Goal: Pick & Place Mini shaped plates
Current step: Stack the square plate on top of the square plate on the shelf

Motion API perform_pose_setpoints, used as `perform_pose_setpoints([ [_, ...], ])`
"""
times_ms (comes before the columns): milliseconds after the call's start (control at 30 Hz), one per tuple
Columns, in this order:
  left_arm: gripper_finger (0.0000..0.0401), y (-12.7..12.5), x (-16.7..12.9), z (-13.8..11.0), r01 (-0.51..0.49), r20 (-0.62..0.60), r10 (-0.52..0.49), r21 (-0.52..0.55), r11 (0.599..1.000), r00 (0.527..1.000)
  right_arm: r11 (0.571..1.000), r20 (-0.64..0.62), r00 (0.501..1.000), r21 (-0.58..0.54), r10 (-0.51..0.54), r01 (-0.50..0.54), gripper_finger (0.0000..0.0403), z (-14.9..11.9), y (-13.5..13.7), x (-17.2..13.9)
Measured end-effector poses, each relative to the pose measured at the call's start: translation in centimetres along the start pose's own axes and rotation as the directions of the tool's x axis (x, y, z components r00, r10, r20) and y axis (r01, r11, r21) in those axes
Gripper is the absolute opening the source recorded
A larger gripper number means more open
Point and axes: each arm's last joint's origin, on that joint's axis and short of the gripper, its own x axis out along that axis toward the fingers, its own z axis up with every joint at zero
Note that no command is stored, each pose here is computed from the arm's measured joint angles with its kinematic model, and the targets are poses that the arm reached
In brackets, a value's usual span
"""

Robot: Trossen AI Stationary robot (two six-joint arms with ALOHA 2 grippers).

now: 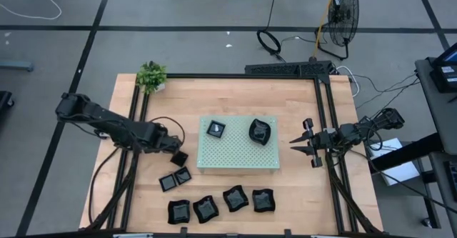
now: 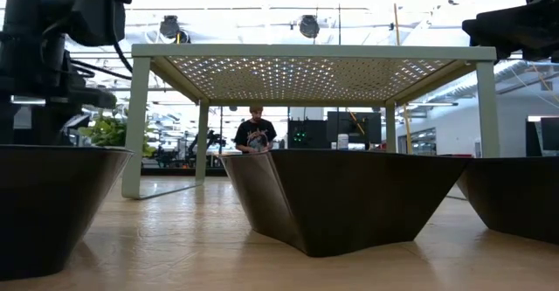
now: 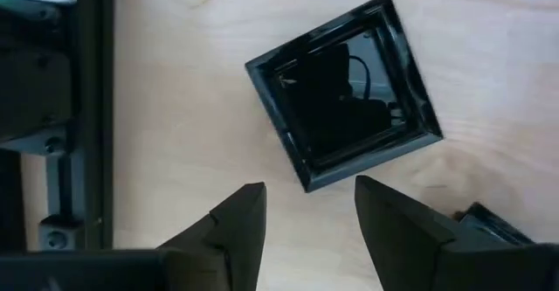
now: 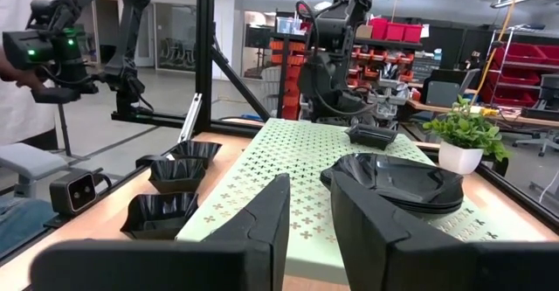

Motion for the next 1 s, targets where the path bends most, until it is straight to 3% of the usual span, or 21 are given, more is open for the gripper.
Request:
perform_pose_setpoints([
  [367,0.0182,-0.9,1.7,-0.3,-0.113,0.074,0.112,-0.002,0.994,0.991,1.000,0.000,1.000,0.000,0.000,0.000,0.0075,0.0,0.0,0.0],
  [567,0.0182,-1.1,1.8,-0.1,-0.072,0.166,0.070,0.006,0.997,0.984,1.000,0.000,1.000,0.000,0.000,0.000,0.0075,0.0,0.0,0.0],
  [1000,0.0182,-2.0,1.7,0.1,0.017,0.305,-0.074,0.189,0.982,0.950,1.000,0.000,1.000,0.000,0.000,0.000,0.0075,0.0,0.0,0.0],
])
